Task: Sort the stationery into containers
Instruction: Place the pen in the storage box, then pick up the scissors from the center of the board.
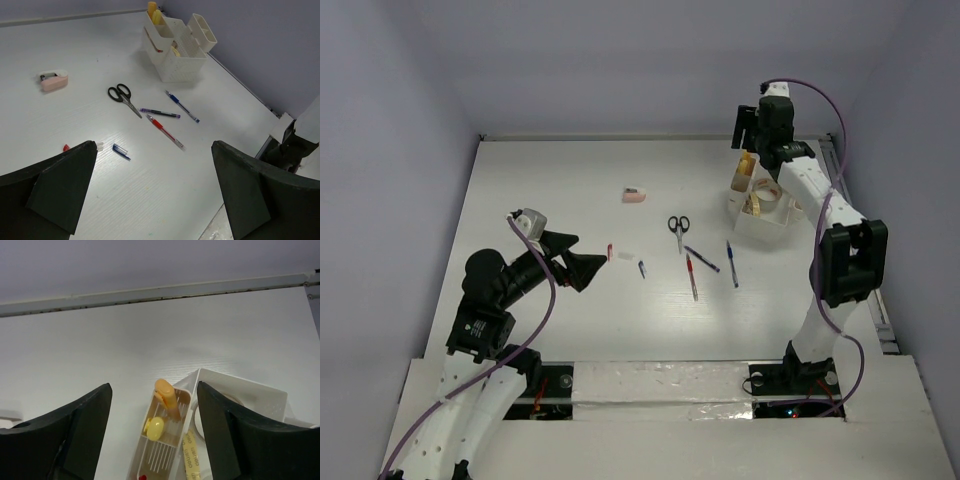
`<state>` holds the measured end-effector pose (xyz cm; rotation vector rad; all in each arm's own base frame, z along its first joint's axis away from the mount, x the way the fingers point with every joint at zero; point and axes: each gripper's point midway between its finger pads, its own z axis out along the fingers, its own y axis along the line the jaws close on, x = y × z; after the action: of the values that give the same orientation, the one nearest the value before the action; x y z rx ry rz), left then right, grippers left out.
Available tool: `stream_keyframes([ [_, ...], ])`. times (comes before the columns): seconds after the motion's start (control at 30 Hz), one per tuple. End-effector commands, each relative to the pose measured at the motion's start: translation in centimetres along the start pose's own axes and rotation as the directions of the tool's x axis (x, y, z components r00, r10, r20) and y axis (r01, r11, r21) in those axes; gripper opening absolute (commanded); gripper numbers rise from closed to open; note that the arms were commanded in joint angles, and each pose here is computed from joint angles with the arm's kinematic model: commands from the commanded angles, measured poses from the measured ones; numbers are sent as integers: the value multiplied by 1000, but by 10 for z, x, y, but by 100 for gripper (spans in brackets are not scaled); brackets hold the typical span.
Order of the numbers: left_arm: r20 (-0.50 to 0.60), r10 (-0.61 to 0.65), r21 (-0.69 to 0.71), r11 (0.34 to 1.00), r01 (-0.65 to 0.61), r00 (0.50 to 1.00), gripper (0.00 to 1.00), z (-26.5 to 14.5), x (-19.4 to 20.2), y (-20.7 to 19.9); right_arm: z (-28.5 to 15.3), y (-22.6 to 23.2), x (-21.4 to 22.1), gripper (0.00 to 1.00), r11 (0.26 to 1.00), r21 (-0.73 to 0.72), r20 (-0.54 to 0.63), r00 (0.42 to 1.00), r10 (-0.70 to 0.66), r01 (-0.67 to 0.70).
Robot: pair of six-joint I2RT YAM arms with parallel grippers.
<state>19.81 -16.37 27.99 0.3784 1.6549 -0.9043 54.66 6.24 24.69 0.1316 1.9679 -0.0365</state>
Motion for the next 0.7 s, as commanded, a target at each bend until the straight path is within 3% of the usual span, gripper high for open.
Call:
stream_keyframes([
  [0.0, 30, 13, 16, 1000, -13, 999, 99, 0, -6, -4, -35, 16, -44, 75, 997, -71, 95, 995, 33, -26],
  [0.13, 33, 13, 17, 1000, -13, 999, 99, -1, -6, -5, -75, 44, -46, 71, 976, -207, 108, 990, 92, -68],
  [0.23, 33, 13, 17, 1000, -13, 999, 99, -1, -6, -5, -94, 80, -10, 36, 938, -334, 32, 994, 106, -89],
  [0.27, 34, 13, 17, 1000, -14, 999, 99, -1, -6, -5, -103, 87, -4, 11, 928, -360, 17, 994, 110, -96],
  [0.33, 35, 14, 19, 1000, -15, 999, 99, -1, -6, -5, -111, 107, 34, 2, 911, -402, -59, 995, 76, -93],
  [0.53, 39, 19, 30, 999, -20, 999, 99, -3, -6, -8, -114, 142, 117, 0, 881, -468, -236, 971, -45, -73],
  [0.67, 40, 18, 32, 999, -19, 999, 99, -3, -6, -8, -101, 148, 150, 34, 878, -472, -328, 940, -89, -81],
])
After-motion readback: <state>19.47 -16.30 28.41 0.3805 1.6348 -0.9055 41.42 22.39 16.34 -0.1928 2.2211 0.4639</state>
